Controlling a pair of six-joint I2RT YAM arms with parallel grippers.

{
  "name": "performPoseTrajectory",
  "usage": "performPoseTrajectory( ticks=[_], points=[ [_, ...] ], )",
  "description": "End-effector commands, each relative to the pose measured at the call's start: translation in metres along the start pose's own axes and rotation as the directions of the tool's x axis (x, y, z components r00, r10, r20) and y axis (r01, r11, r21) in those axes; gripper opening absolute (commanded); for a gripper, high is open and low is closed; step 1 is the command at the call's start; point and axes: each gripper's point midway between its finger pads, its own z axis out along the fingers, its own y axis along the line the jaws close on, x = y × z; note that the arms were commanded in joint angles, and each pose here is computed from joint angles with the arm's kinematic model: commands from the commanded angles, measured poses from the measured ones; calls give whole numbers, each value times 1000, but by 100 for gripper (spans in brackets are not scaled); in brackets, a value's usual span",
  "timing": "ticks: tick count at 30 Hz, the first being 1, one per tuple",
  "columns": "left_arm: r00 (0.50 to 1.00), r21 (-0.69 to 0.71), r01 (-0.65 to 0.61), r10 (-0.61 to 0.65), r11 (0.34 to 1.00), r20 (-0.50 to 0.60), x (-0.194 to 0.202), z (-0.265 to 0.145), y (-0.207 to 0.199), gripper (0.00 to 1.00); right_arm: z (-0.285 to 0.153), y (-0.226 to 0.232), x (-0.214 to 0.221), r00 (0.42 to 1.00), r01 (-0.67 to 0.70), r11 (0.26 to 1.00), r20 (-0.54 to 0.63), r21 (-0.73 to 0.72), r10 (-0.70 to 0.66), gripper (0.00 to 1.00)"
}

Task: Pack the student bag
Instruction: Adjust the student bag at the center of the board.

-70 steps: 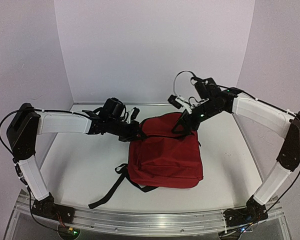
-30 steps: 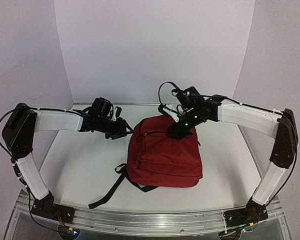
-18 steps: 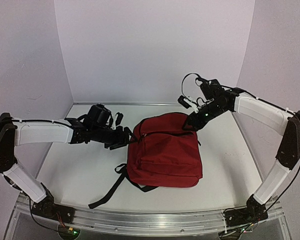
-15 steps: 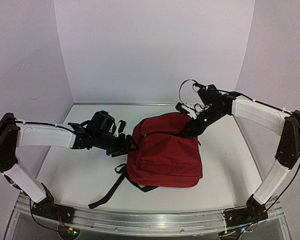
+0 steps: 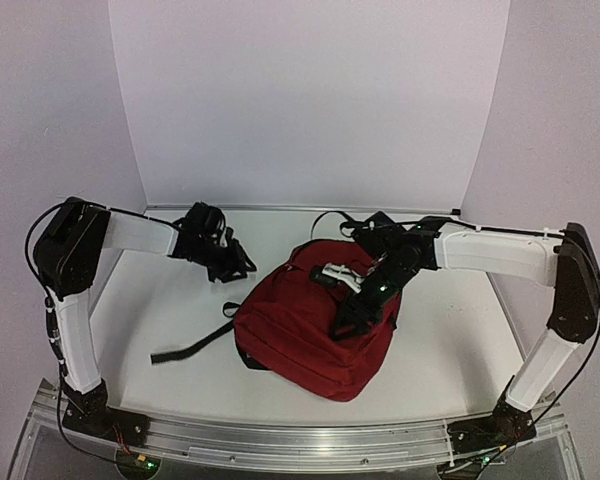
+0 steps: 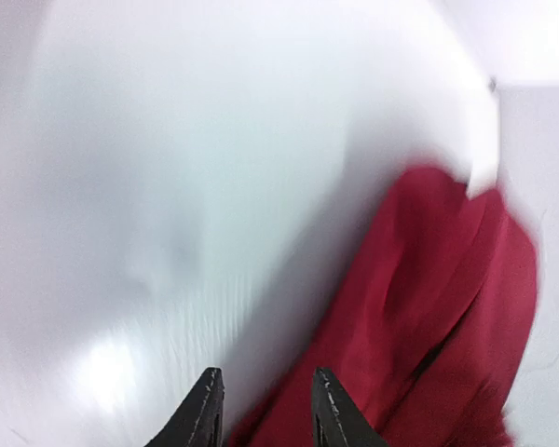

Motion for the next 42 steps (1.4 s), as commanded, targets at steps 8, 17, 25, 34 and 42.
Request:
performPoseTrajectory(
  ticks=[8, 17, 25, 34, 42],
  points=[
    [962, 12, -180, 174, 984, 212, -55, -105, -62, 67, -134, -69, -71, 965, -121, 953, 256, 278, 48, 89],
    [983, 65, -182, 183, 981, -8, 130, -86, -71, 83, -124, -201, -7, 925, -377, 849, 192, 371, 327, 89],
    [995, 22, -71, 73, 997, -68, 190, -67, -40, 75, -62, -190, 35, 908, -418, 889, 41, 185, 418, 70],
    [999, -28, -41, 40, 999, -31, 126, -9, -27, 58, -45, -145, 67, 907, -417, 908, -41, 42, 418, 59],
    [988, 97, -135, 126, 986, 92, -99, 3, -62, 56, -27, -76, 64, 951, -299, 951, -105, -84, 290, 68]
  ],
)
